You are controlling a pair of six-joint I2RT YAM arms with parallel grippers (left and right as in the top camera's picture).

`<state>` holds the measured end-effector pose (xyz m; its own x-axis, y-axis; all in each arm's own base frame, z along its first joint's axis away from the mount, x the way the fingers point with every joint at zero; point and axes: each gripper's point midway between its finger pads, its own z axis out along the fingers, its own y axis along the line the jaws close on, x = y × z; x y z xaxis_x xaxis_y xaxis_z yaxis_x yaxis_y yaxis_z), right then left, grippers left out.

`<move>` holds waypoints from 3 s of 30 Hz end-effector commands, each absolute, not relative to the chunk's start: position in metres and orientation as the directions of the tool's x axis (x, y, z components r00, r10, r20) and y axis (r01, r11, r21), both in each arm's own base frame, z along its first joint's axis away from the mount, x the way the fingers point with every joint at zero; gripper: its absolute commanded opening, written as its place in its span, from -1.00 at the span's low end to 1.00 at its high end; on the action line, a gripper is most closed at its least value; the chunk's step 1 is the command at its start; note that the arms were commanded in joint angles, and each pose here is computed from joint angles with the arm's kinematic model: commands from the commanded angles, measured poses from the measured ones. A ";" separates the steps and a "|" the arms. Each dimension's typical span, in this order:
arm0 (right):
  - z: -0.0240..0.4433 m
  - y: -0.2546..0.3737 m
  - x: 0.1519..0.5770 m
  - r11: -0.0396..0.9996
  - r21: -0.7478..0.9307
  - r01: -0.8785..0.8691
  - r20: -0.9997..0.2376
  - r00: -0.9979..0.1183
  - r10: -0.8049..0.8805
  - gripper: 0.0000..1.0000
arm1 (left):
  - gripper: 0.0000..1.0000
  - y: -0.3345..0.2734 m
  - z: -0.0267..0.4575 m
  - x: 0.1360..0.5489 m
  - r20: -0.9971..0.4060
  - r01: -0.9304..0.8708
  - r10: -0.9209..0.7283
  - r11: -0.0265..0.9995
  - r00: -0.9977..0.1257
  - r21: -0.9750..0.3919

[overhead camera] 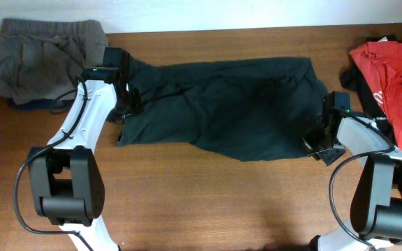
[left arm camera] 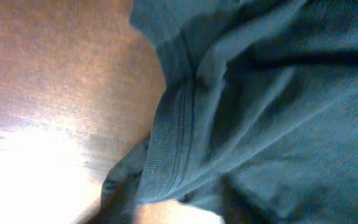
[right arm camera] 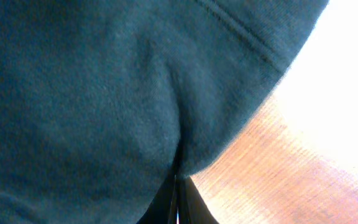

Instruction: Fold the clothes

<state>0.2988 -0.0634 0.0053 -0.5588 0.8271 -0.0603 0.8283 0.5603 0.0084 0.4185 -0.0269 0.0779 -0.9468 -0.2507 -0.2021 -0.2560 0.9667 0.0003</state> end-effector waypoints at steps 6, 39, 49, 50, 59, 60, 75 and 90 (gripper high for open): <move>0.055 -0.079 0.314 0.546 0.040 0.837 -0.185 -0.531 0.827 -0.92 | -0.98 -0.026 0.117 0.405 -0.238 -0.253 -0.250 0.967 -0.939 -0.019; 0.245 -0.101 0.353 0.558 0.458 0.692 -0.497 -0.321 0.806 -0.92 | 0.98 -0.079 0.021 0.346 0.009 -0.107 -0.108 0.956 -0.994 -0.272; 0.243 -0.098 0.351 0.568 0.452 0.688 -0.487 -0.342 0.803 -0.92 | 0.97 -0.124 0.008 0.319 0.118 -0.060 -0.013 0.914 -0.993 -0.402; 0.242 -0.097 0.350 0.569 0.450 0.688 -0.487 -0.345 0.802 -0.92 | 0.97 -0.126 0.008 0.318 0.120 -0.055 -0.007 0.914 -0.993 -0.402; 0.240 -0.098 0.348 0.577 0.433 0.692 -0.490 -0.357 0.795 -0.92 | -0.99 -0.139 0.019 0.315 0.127 -0.036 0.021 0.899 -0.992 -0.436; 0.239 -0.098 0.347 0.576 0.431 0.695 -0.487 -0.358 0.797 -0.92 | -0.98 -0.143 0.035 0.320 0.109 -0.024 0.029 0.890 -0.994 -0.456; 0.244 -0.088 0.352 0.568 0.487 0.664 -0.455 -0.362 0.813 -0.92 | -0.97 -0.117 0.211 0.372 -0.311 0.075 -0.031 0.944 -0.950 -0.323; 0.147 -0.099 0.453 0.627 0.450 0.636 -0.464 -0.434 0.772 -0.17 | 0.98 -0.108 0.098 0.538 -0.552 0.048 -0.100 0.968 -0.828 -0.247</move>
<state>0.4417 -0.1058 0.1575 -0.3645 0.8260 -0.4300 0.6769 0.5522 0.4868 0.5303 -0.1109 0.1296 -0.8077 -0.0958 -0.5818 0.0658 0.9659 -0.2505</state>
